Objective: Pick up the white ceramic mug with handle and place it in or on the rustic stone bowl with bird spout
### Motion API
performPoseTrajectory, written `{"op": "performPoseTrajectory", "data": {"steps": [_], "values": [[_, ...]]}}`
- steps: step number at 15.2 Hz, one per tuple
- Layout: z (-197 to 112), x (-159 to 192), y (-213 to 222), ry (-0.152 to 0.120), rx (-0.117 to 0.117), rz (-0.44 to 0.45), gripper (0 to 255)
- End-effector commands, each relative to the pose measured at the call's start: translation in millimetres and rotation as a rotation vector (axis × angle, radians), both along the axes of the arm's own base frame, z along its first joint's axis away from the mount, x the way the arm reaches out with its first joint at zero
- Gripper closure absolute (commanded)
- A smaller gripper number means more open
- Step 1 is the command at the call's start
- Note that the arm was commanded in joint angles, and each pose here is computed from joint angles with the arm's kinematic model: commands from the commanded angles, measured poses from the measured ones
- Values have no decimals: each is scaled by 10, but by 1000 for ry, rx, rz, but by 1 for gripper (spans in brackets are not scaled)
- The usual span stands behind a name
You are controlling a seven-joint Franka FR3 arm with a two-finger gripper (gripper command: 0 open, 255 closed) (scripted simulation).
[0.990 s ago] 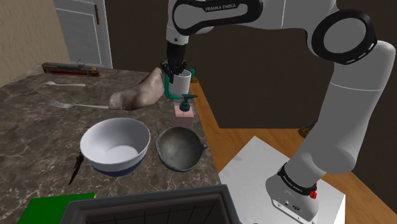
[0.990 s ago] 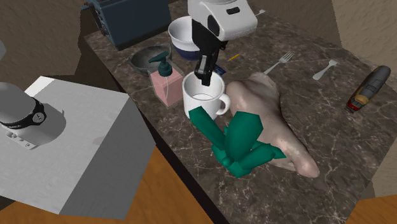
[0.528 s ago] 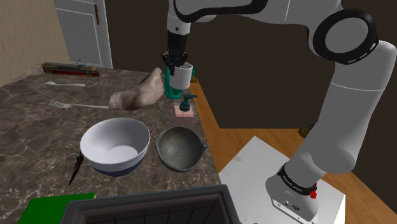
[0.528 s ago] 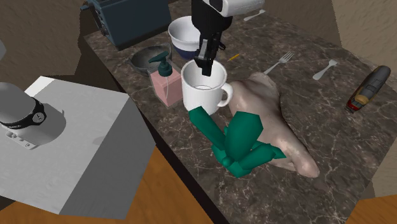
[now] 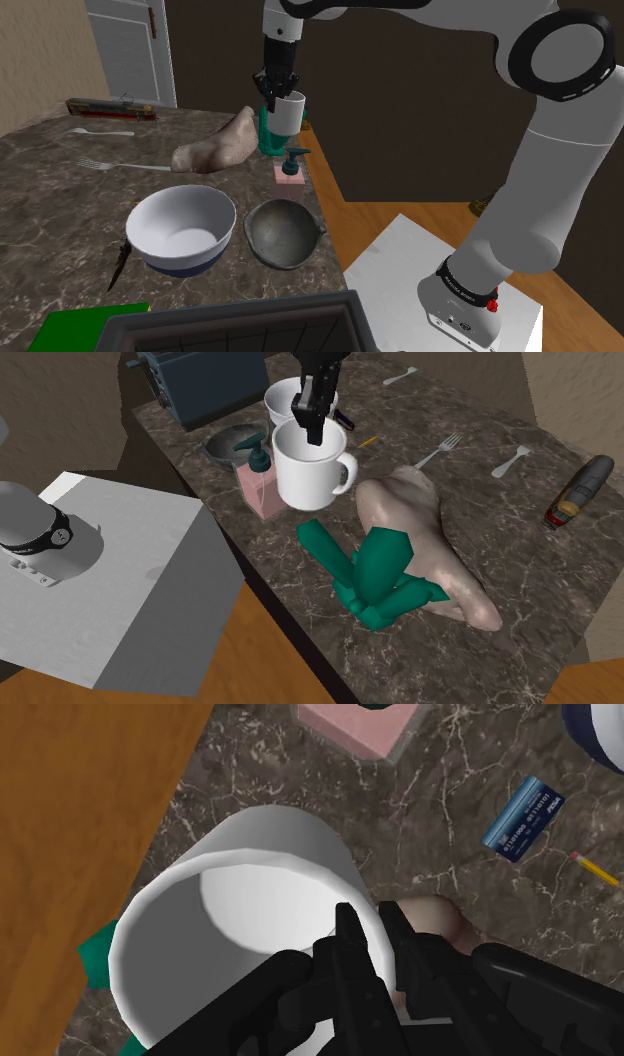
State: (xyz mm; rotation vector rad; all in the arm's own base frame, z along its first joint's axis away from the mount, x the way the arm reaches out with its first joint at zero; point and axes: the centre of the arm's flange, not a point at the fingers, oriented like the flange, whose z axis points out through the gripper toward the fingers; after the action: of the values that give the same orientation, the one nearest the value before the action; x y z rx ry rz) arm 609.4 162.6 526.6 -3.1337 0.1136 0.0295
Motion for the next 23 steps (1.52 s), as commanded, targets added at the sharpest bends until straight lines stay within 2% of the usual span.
{"op": "performPoseTrajectory", "data": {"steps": [1, 21, 23], "values": [[27, -191, 152, 0, 0, 0, 255], [266, -2250, 1898, 0, 0, 0, 255], [161, -2250, 1898, 0, 0, 0, 255]]}}
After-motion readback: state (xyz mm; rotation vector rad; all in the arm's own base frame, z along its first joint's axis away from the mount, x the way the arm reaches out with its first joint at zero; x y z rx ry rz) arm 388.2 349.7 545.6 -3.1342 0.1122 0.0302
